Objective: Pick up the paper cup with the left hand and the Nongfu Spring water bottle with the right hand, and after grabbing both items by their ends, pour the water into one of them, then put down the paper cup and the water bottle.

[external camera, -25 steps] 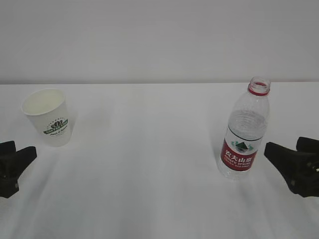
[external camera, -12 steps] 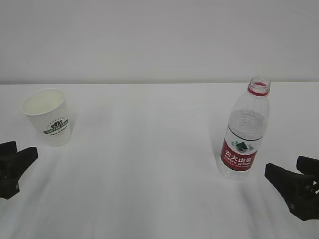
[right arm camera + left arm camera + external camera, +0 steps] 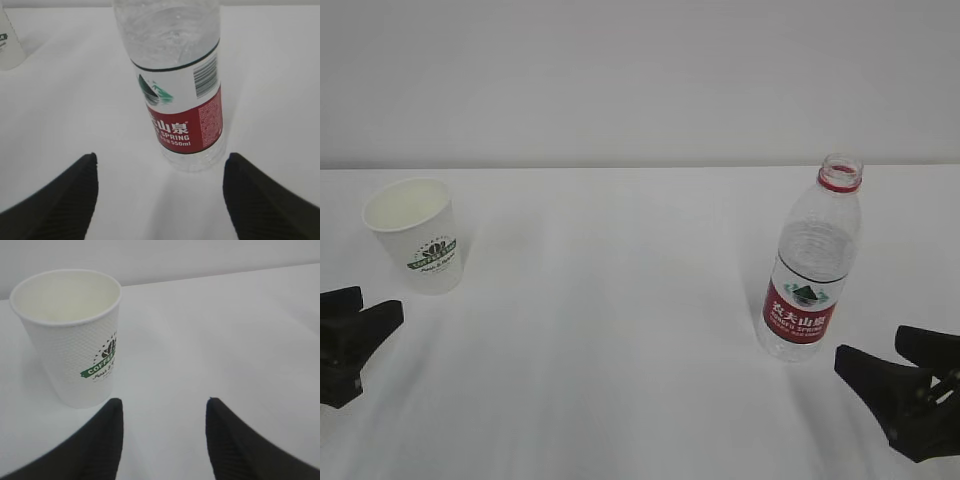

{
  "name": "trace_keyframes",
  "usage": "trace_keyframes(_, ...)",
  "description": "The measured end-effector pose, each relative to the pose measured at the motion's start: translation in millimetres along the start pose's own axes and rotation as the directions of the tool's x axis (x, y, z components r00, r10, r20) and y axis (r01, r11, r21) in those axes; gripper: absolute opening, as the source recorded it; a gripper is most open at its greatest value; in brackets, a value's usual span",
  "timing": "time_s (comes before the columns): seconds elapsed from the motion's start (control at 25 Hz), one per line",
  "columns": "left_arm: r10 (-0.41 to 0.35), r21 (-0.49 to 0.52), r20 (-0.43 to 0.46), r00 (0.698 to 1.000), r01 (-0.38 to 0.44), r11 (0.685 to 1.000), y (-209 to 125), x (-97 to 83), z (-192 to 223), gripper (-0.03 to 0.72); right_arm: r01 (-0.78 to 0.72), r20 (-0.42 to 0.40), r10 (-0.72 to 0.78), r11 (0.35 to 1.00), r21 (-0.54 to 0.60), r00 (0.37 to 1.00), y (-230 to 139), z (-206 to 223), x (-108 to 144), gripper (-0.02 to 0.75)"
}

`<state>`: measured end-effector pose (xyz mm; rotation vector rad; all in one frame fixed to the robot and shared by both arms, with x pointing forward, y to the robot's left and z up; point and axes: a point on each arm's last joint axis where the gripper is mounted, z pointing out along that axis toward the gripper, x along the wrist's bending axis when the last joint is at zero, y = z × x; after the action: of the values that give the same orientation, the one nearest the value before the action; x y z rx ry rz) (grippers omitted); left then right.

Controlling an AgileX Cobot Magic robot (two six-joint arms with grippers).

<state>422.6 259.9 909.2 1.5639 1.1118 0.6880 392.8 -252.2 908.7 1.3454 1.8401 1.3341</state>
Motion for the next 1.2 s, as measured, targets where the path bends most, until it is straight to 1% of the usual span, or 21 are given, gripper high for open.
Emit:
trace_keyframes(0.2,0.001,0.0,0.002,1.0,-0.001,1.0,0.0,-0.1,0.0,0.391,0.016,0.005,-0.016,1.0,0.015,1.0,-5.0,4.6,-2.1,0.587)
trace_keyframes(0.36,0.001,0.0,0.002,1.0,-0.001,1.0,0.0,-0.2,0.0,0.391,-0.014,-0.004,0.013,0.999,-0.045,1.0,-3.8,9.4,-3.0,0.587)
trace_keyframes(0.4,0.001,0.0,0.002,1.0,-0.001,1.0,0.0,-0.2,0.0,0.391,-0.023,0.003,0.023,0.999,-0.044,1.0,-5.3,10.8,-4.3,0.587)
trace_keyframes(0.56,0.002,0.001,0.003,1.0,-0.002,1.0,-0.1,-0.3,0.0,0.39,-0.031,0.036,0.03,0.999,0.019,0.999,-16.6,17.0,-9.2,0.587)
trace_keyframes(0.72,0.002,0.001,0.003,1.0,-0.002,1.0,-0.1,-0.3,0.0,0.39,-0.037,0.041,0.035,0.997,0.062,0.999,-24.0,20.2,-10.7,0.589)
trace_keyframes(1.08,0.001,0.001,0.003,1.0,-0.001,1.0,-0.1,-0.3,0.0,0.39,-0.03,0.04,0.028,0.998,0.051,0.999,-21.7,24.1,-12.1,0.591)
trace_keyframes(1.2,0.001,0.001,0.003,1.0,-0.001,1.0,-0.1,-0.3,0.0,0.39,-0.025,0.04,0.024,0.999,0.032,0.999,-17.4,31.5,-14.6,0.623)
